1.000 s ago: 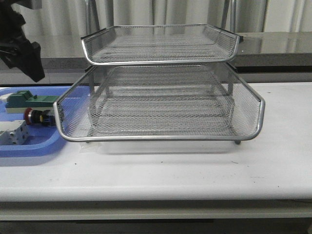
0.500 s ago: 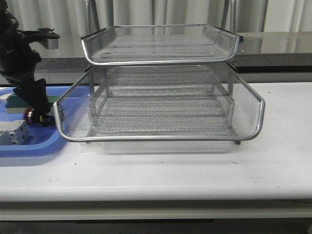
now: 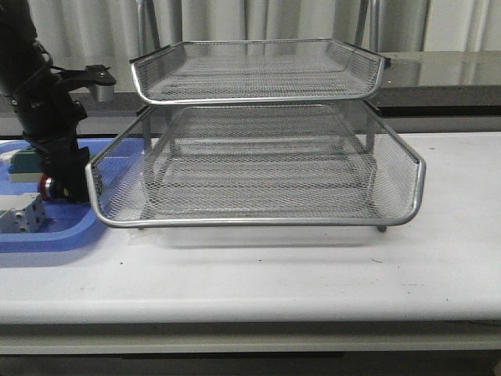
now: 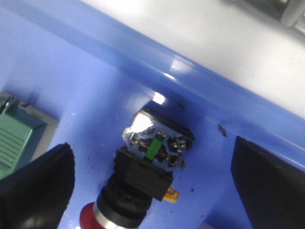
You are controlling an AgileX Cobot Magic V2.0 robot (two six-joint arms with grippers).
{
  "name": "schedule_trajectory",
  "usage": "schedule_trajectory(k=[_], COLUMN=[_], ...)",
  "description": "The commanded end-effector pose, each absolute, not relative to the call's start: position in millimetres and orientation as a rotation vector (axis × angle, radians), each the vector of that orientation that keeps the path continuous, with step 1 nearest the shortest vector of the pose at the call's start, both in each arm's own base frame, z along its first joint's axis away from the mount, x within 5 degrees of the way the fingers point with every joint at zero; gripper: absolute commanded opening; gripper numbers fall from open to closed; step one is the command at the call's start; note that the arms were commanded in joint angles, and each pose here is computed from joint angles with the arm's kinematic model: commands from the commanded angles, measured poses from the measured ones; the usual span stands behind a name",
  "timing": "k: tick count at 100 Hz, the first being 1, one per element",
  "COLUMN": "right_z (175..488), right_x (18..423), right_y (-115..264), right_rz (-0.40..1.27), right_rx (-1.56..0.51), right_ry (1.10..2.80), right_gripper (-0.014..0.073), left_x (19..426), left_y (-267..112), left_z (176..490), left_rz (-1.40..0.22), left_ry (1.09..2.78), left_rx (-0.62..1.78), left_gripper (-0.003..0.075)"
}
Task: Place button on rack with both arms
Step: 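Lower the left gripper over the red-capped push button in the tray, then grasp the red-capped push button with the left gripper and lift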
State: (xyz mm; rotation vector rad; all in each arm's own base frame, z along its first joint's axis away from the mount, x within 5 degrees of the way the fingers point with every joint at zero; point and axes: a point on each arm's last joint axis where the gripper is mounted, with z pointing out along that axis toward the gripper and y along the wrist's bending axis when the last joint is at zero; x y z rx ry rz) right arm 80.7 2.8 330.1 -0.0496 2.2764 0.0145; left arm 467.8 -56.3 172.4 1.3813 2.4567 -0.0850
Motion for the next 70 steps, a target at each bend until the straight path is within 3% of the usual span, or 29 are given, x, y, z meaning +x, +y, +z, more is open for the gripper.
schedule_trajectory(k=[1,40,54,70], right_z=[343,343,343,343], right_x=[83,83,83,83], right_y=[2,2,2,2], right_rz=[0.007,0.007,0.007,0.007], right_rx=[-0.050,-0.050,-0.050,-0.050], right_ry=[2.196,2.196,2.196,2.196], right_gripper=[-0.0068,-0.0068,-0.0068,-0.0068], left_x=[470,473,473,473], left_y=[-59,-59,-59,-60], left_z=[206,183,184,187], left_rz=[-0.035,-0.057,-0.059,-0.068], left_ry=[2.364,2.407,2.408,2.411], left_rx=[1.344,1.366,1.368,1.377], left_gripper=[0.0635,0.0620,0.0535,0.0356])
